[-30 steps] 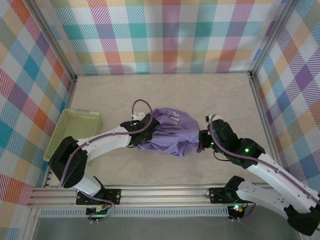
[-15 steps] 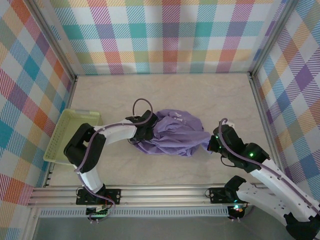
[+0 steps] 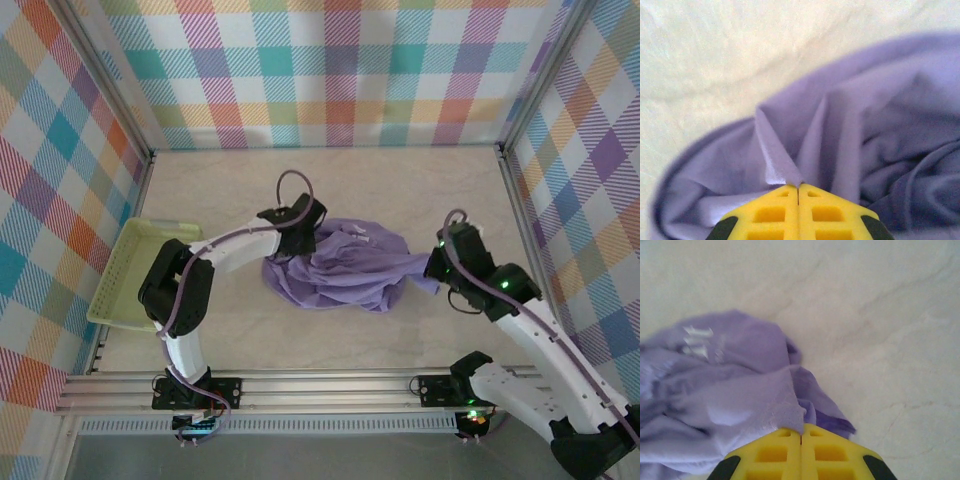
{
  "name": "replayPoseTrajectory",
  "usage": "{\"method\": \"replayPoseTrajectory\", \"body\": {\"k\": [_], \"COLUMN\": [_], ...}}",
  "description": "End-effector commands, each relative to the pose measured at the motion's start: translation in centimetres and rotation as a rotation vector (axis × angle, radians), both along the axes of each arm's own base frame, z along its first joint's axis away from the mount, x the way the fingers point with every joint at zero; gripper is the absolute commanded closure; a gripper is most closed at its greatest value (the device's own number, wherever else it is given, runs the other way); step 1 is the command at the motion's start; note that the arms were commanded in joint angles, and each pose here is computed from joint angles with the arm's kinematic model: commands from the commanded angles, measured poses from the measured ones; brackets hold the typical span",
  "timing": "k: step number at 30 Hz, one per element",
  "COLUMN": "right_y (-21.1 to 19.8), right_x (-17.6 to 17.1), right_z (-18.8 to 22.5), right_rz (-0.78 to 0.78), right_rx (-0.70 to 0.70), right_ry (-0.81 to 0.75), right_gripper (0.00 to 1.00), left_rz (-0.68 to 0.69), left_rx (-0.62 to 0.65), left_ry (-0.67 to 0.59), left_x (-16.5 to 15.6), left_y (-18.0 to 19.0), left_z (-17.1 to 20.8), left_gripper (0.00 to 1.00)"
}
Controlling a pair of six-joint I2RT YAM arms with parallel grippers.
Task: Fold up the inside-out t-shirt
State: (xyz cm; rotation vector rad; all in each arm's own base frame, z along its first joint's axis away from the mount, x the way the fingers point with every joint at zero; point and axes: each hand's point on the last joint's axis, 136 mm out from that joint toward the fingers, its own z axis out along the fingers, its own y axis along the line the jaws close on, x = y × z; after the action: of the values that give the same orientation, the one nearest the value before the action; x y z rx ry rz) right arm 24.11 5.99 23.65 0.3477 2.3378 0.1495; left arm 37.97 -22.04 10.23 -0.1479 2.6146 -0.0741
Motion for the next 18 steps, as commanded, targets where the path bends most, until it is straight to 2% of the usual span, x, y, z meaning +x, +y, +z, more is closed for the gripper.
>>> {"method": "replayPoseTrajectory", "body": {"k": [1,5,7,9,12,15,18], "right_y": [-0.9,-1.9,-1.8,-1.6,-0.8,-0.1,0.5], "right_x": [2.3,3.5,3.2,2.9,2.8,2.8,2.5], "right_z": [7.7,17.7,21.0,21.9,19.3,13.4,6.3], "right_rz": [0.009,-0.001,0.017,0.033,0.071,0.094,0.096], "right_rx": [0.028,0.045,0.055,0.067,0.087,0.105,0.122], "right_ry": [-0.165,-0.372,-0.449,-0.480,-0.442,-0.328,-0.179], "right_gripper": [1.00,1.00,1.00,1.00,1.00,1.00,1.00], "left_rz": [0.012,0.000,-0.005,-0.013,-0.013,0.015,0.007], "left_rx": [-0.034,-0.103,-0.148,-0.189,-0.197,-0.183,-0.217], "left_ry": [-0.164,-0.421,-0.508,-0.550,-0.533,-0.412,-0.247], "left_x": [2.9,3.3,2.1,0.5,-1.6,-3.4,-6.1], "left_y": [1.6,2.6,3.3,3.8,4.6,5.4,4.4], "left_z": [9.9,23.7,27.9,29.4,26.4,19.1,11.1], "left_gripper": [1.00,1.00,1.00,1.00,1.00,1.00,1.00]}}
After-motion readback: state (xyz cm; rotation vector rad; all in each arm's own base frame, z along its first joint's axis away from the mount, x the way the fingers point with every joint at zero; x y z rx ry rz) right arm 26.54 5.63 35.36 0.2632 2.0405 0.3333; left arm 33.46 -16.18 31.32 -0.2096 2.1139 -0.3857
